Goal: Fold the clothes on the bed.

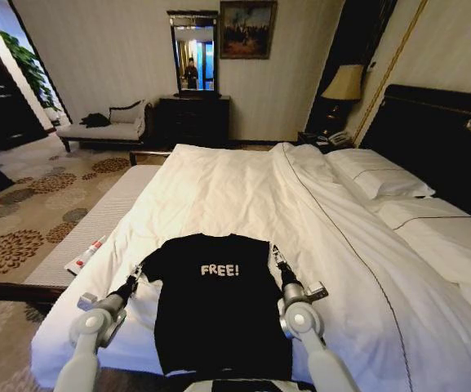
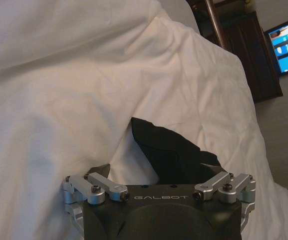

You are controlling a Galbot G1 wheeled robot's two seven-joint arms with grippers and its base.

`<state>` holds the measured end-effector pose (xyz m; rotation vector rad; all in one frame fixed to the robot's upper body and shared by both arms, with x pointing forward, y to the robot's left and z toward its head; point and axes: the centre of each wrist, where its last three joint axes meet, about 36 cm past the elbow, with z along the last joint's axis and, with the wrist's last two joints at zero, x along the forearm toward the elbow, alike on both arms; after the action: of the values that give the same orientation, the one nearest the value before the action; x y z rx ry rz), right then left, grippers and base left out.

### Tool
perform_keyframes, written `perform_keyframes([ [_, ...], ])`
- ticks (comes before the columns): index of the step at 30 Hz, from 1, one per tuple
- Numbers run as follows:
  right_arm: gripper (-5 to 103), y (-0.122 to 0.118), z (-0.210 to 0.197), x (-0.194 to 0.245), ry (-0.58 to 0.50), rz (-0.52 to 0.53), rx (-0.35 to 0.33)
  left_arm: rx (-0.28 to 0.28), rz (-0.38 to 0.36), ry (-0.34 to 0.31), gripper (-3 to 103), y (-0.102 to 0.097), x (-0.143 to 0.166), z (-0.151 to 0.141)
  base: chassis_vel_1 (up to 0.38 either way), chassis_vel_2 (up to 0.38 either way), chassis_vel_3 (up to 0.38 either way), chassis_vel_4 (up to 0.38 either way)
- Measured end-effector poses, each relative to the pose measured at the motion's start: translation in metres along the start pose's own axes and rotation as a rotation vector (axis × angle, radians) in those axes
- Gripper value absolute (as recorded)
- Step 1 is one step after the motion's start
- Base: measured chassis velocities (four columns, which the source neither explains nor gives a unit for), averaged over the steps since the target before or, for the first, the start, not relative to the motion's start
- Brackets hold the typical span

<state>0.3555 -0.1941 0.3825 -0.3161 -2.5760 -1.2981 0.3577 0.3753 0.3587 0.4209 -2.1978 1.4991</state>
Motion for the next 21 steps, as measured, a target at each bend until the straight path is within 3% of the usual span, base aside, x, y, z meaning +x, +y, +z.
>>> perform_keyframes([
  [10, 100, -0.005, 0.003, -0.003, 0.015, 0.019, 0.014, 0.018, 0.010, -0.047, 101, 0.000, -0.027, -0.002, 0.000, 0.000, 0.000, 0.000],
  [13, 100, -0.006, 0.008, -0.005, 0.027, 0.022, 0.019, 0.017, 0.021, -0.073, 91, -0.002, -0.031, -0.005, 0.000, 0.000, 0.000, 0.000],
  [15, 100, -0.006, 0.009, -0.006, 0.029, 0.023, 0.021, 0.016, 0.025, -0.079, 91, -0.003, -0.031, -0.007, 0.000, 0.000, 0.000, 0.000],
  [19, 100, -0.007, 0.012, -0.008, 0.034, 0.031, 0.029, 0.000, 0.041, -0.096, 70, -0.007, -0.027, -0.015, 0.000, 0.000, 0.000, 0.000],
  [21, 100, -0.007, 0.013, -0.008, 0.034, 0.032, 0.030, -0.002, 0.042, -0.096, 70, -0.007, -0.027, -0.015, 0.000, 0.000, 0.000, 0.000],
])
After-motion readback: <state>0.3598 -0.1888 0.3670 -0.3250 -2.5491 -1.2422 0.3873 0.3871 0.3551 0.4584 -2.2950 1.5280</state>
